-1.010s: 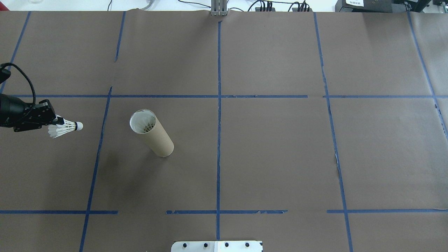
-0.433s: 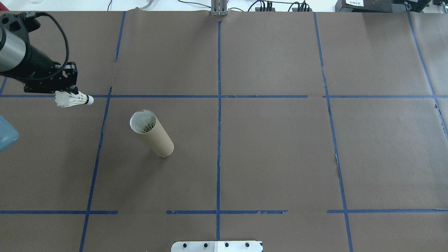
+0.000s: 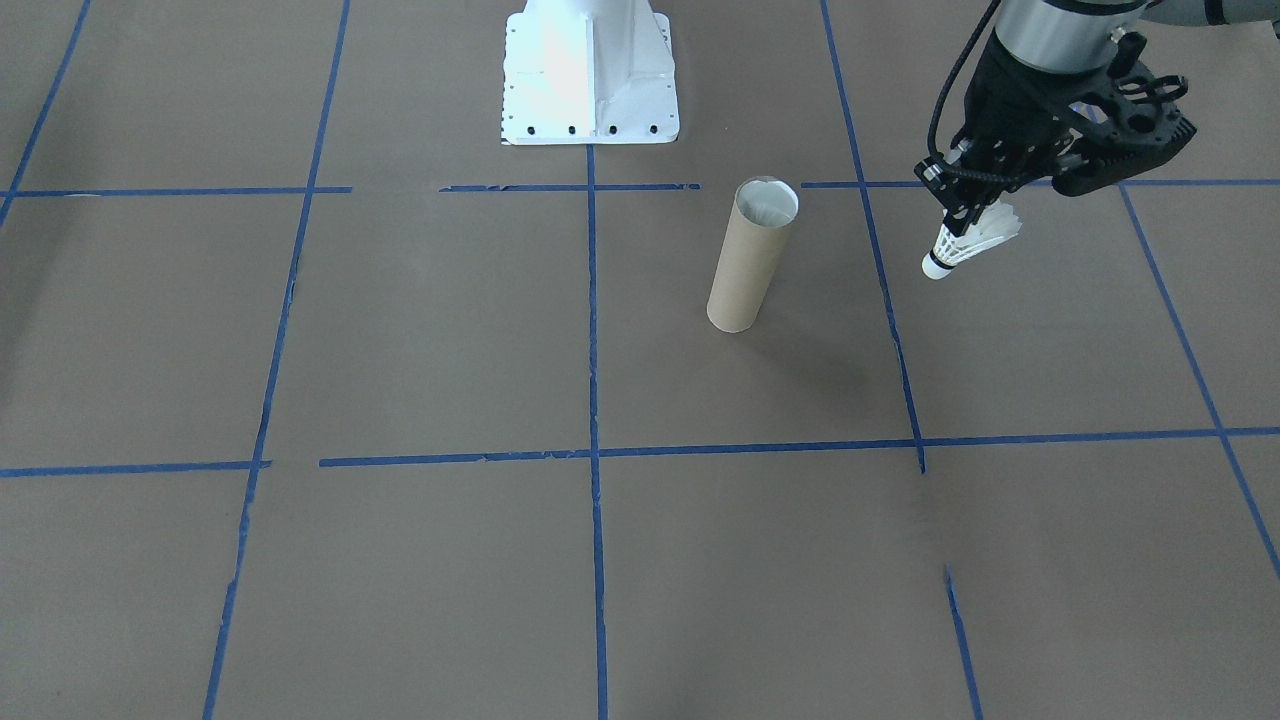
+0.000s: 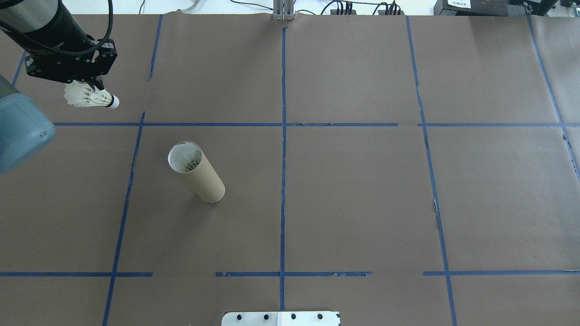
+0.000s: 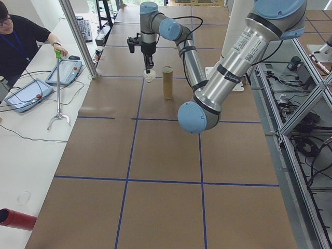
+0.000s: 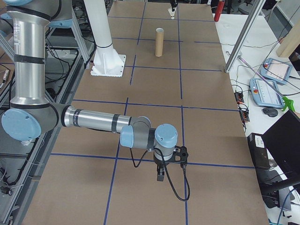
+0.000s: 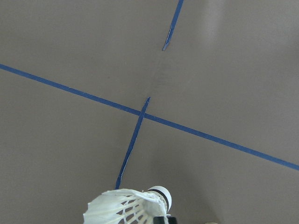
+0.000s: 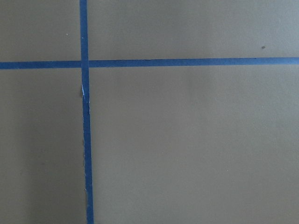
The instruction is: Collect badminton balls into bucket
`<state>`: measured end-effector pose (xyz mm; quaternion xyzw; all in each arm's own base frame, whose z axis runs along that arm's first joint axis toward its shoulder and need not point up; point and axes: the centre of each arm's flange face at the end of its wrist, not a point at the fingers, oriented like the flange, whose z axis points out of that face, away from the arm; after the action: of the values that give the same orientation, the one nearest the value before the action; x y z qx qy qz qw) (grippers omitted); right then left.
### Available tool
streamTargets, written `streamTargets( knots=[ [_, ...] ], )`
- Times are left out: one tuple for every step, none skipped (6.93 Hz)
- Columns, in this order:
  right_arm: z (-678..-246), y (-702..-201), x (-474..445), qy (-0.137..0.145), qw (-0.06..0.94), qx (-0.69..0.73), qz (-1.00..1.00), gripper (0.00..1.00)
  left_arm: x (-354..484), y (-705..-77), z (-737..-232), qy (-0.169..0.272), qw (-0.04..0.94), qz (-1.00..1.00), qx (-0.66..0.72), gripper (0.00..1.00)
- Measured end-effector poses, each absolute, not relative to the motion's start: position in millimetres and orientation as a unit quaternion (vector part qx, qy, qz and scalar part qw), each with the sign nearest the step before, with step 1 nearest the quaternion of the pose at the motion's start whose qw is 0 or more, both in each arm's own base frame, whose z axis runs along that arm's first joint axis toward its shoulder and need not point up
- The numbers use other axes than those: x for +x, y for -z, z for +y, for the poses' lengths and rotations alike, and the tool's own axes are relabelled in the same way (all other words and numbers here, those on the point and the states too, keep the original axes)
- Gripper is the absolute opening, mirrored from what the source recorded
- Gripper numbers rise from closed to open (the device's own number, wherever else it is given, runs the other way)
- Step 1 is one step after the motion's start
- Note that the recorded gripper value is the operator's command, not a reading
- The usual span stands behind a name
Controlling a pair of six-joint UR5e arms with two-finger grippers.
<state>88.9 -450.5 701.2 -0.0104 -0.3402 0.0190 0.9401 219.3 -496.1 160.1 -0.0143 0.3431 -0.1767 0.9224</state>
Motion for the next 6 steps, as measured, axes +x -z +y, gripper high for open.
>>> streamTargets(
  knots=[
    [-451,-701,89,-0.019,0.940,-0.010,-0.340,1.00,216,-136,-486,0.177,0.926,0.334,-0.021,0.00],
    [-450,-701,89,-0.019,0.940,-0.010,-0.340,1.00,218,-119,-477,0.174,0.928,0.329,-0.027,0.00],
    [-450,-701,89,-0.019,0.940,-0.011,-0.340,1.00,225,-110,-471,0.170,0.930,0.326,-0.030,0.00],
    [-450,-701,89,-0.019,0.940,-0.011,-0.340,1.00,234,-104,-465,0.167,0.932,0.321,-0.031,0.00],
    [-450,-701,89,-0.019,0.940,-0.010,-0.340,1.00,245,-99,-458,0.169,0.934,0.313,-0.032,0.00],
    [-451,-701,89,-0.019,0.940,-0.010,-0.340,1.00,260,-94,-450,0.176,0.935,0.307,-0.035,0.00]
  ],
)
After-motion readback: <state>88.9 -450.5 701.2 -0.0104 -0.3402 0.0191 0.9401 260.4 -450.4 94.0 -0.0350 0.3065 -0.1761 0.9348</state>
